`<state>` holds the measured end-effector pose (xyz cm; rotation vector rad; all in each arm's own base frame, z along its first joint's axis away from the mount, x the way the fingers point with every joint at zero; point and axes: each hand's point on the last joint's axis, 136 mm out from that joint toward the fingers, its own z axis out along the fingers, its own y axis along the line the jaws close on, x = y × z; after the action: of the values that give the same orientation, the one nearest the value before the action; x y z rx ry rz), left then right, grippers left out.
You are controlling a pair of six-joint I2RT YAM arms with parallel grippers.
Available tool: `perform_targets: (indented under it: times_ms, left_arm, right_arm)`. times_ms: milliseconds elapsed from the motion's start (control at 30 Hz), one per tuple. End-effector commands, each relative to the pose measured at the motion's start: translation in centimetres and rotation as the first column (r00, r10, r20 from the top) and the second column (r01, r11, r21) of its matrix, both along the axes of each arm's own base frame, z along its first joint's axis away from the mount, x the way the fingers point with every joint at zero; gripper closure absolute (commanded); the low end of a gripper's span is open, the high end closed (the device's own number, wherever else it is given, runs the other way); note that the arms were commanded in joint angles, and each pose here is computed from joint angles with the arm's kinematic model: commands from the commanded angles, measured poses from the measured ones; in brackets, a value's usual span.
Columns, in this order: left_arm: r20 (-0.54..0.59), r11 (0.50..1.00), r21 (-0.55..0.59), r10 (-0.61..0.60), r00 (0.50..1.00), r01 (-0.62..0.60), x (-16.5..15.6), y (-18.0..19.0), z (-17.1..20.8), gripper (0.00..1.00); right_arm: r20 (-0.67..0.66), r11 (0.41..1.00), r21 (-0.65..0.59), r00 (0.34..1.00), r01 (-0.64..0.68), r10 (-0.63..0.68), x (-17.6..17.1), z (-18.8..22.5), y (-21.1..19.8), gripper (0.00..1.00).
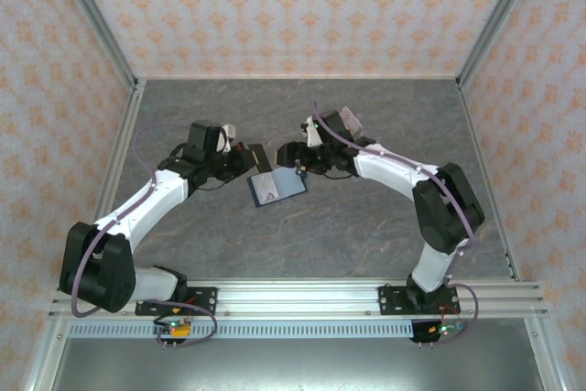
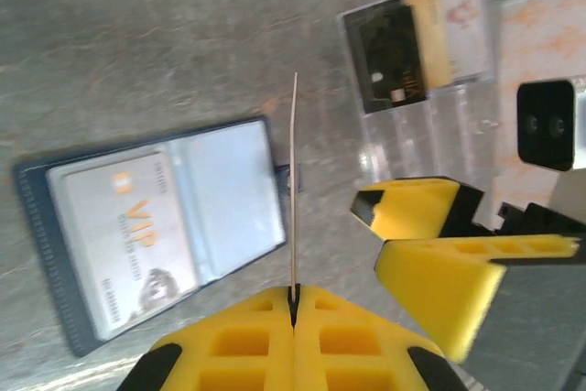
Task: Take the credit cards out of the card holder
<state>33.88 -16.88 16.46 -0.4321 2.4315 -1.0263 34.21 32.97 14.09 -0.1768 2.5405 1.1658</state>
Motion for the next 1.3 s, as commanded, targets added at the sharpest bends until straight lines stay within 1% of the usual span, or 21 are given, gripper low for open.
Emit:
perform_targets:
  times_ms: [0, 33, 133, 233, 300, 400, 467, 567, 767, 900, 933, 1000, 1100, 1200, 1267]
  left_arm:
    - [0.097, 0.985, -0.167, -0.015, 0.995, 0.031, 1.2, -1.8, 3.8, 0.99]
    - [0.108, 0.980, -0.194, -0.026, 0.994, 0.047, 1.4, -2.2, 4.3, 0.99]
    - [0.111, 0.971, -0.230, -0.043, 0.993, 0.067, 2.0, -2.8, 4.6, 0.99]
    - [0.118, 0.952, -0.293, -0.051, 0.992, 0.084, 2.6, -3.3, 5.1, 0.99]
    - [0.115, 0.946, -0.311, -0.055, 0.992, 0.088, 2.8, -3.4, 5.1, 0.98]
    - [0.112, 0.938, -0.334, -0.058, 0.992, 0.093, 2.9, -3.5, 5.1, 0.99]
    - [0.108, 0.936, -0.339, -0.058, 0.992, 0.092, 2.9, -3.4, 5.0, 0.99]
    - [0.098, 0.935, -0.346, -0.051, 0.994, 0.082, 2.9, -3.2, 4.7, 1.00]
    - [0.077, 0.931, -0.358, -0.051, 0.996, 0.076, 2.5, -2.9, 3.9, 1.00]
    - [0.072, 0.932, -0.355, -0.045, 0.996, 0.068, 2.4, -2.7, 3.8, 0.96]
    - [0.066, 0.934, -0.352, -0.039, 0.997, 0.060, 2.4, -2.6, 3.7, 0.93]
    - [0.049, 0.941, -0.336, -0.030, 0.998, 0.044, 2.3, -2.3, 3.3, 0.80]
    - [0.021, 0.968, -0.250, 0.000, 1.000, 0.005, 2.0, -1.1, 2.2, 0.63]
    - [-0.011, 0.990, -0.130, 0.049, 0.999, -0.050, 1.3, 0.9, 0.7, 0.41]
    - [-0.043, 0.995, -0.019, 0.101, 0.994, -0.102, 0.7, 2.9, -0.8, 0.28]
  right_arm:
    - [0.006, 0.981, 0.195, 1.000, -0.011, 0.010, 0.6, 3.8, 1.6, 0.16]
    - [0.000, 0.974, 0.227, 1.000, -0.011, 0.012, 0.8, 4.4, 1.8, 0.16]
    - [-0.015, 0.950, 0.312, 1.000, -0.011, 0.017, 1.6, 5.8, 2.3, 0.17]
    - [-0.024, 0.929, 0.369, 0.999, -0.012, 0.023, 2.1, 6.8, 2.5, 0.22]
    - [-0.021, 0.913, 0.408, 0.999, -0.018, 0.029, 2.2, 7.6, 2.5, 0.29]
    - [-0.015, 0.885, 0.463, 0.998, -0.041, 0.054, 1.9, 8.7, 2.6, 0.42]
    - [-0.015, 0.882, 0.469, 0.998, -0.050, 0.064, 1.7, 9.0, 2.5, 0.51]
    - [-0.022, 0.879, 0.473, 0.997, -0.053, 0.072, 1.5, 9.0, 2.5, 0.62]
    - [-0.021, 0.868, 0.490, 0.995, -0.072, 0.095, 1.2, 9.5, 2.6, 0.81]
    - [-0.017, 0.870, 0.486, 0.995, -0.080, 0.101, 1.2, 9.5, 2.6, 0.91]
    - [-0.016, 0.874, 0.480, 0.995, -0.078, 0.098, 1.2, 9.4, 2.6, 0.94]
    - [-0.007, 0.884, 0.461, 0.995, -0.081, 0.095, 1.3, 9.1, 2.5, 0.99]
    - [0.040, 0.921, 0.382, 0.997, -0.071, 0.060, 1.8, 8.4, 1.6, 1.00]
    - [0.112, 0.971, 0.237, 0.994, -0.033, 0.006, 2.7, 7.1, -0.6, 1.00]
    - [0.194, 0.994, 0.111, 0.981, -0.003, -0.019, 3.6, 6.5, -2.6, 1.00]
